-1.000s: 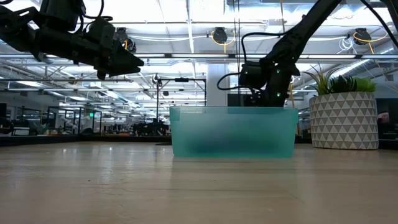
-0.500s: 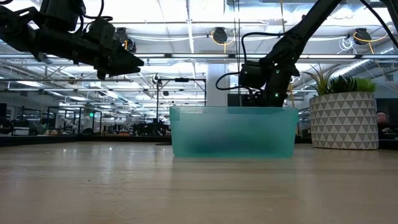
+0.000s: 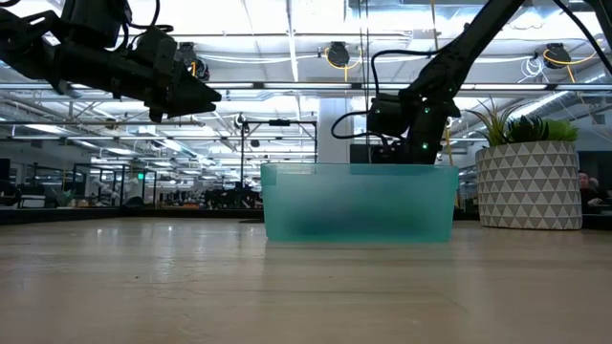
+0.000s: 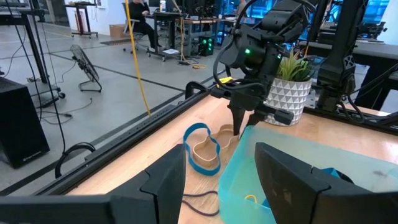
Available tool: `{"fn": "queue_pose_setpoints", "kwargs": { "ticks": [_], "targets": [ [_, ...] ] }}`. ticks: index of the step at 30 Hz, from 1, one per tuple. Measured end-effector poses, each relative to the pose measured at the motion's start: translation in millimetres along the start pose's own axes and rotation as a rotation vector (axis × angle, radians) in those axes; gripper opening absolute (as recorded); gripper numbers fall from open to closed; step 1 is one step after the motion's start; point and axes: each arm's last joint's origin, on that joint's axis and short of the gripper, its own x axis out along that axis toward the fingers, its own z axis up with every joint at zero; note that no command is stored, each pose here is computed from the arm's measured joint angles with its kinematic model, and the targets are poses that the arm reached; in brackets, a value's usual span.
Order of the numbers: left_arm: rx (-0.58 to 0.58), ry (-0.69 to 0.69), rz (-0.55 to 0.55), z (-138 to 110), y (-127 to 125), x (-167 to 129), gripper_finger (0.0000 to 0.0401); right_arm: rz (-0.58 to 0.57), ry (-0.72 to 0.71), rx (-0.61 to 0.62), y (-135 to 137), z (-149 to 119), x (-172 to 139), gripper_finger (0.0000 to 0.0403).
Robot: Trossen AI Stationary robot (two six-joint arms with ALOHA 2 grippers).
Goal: Pick and place rubber bands into bin
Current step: Put the brown rubber band into the green bin
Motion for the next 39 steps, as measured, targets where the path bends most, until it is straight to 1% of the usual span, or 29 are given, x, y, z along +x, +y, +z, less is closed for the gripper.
{"fn": "queue_pose_setpoints", "kwargs": {
  "ticks": [2, 4, 6, 8, 11, 15, 20, 25, 28, 31, 34, 36, 39],
  "targets": [
    [0.0, 0.0, 0.0, 0, 0, 0, 0.02, 0.0, 0.0, -0.018, 0, 0, 0, 0.0026],
    [0.0, 0.0, 0.0, 0, 0, 0, 0.02, -0.004, 0.003, -0.038, 0, 0, 0, 0.0007],
    [0.0, 0.0, 0.0, 0, 0, 0, 0.02, -0.048, 0.022, -0.038, 0, 0, -2, 0.0008],
    [0.0, 0.0, 0.0, 0, 0, 0, 0.02, -0.127, 0.054, -0.047, 1, 1, -6, 0.0005],
    [0.0, 0.0, 0.0, 0, 0, 0, 0.02, -0.212, 0.059, -0.063, 3, 4, -18, 0.0003],
    [0.0, 0.0, 0.001, 0, 0, 0, 0.02, -0.255, -0.025, -0.08, 9, 10, -44, 0.0002],
    [0.0, 0.0, 0.0, 0, 0, 0, 0.02, -0.318, -0.17, -0.093, 18, 14, -88, 0.0001],
    [0.0, -0.001, 0.0, 0, 0, 0, 0.02, -0.377, -0.322, -0.103, 30, 11, -133, 0.0001],
    [0.0, 0.0, 0.0, 0, 0, 0, 0.02, -0.404, -0.426, -0.08, 38, 6, -160, 0.0001],
    [0.0, 0.0, 0.0, 0, 0, 0, 0.02, -0.415, -0.532, -0.059, 49, 2, -183, 0.0001],
    [0.0, -0.001, 0.0, 0, 0, 0, 0.02, -0.396, -0.634, -0.067, 61, -1, -201, 0.0001],
    [0.0, -0.001, 0.0, 0, 0, 0, 0.02, -0.341, -0.708, -0.106, 70, -1, -209, 0.0],
    [0.0, 0.0, 0.0, 0, 0, 0, 0.02, -0.224, -0.822, -0.154, 83, 2, -218, 0.0]
  ]
}}
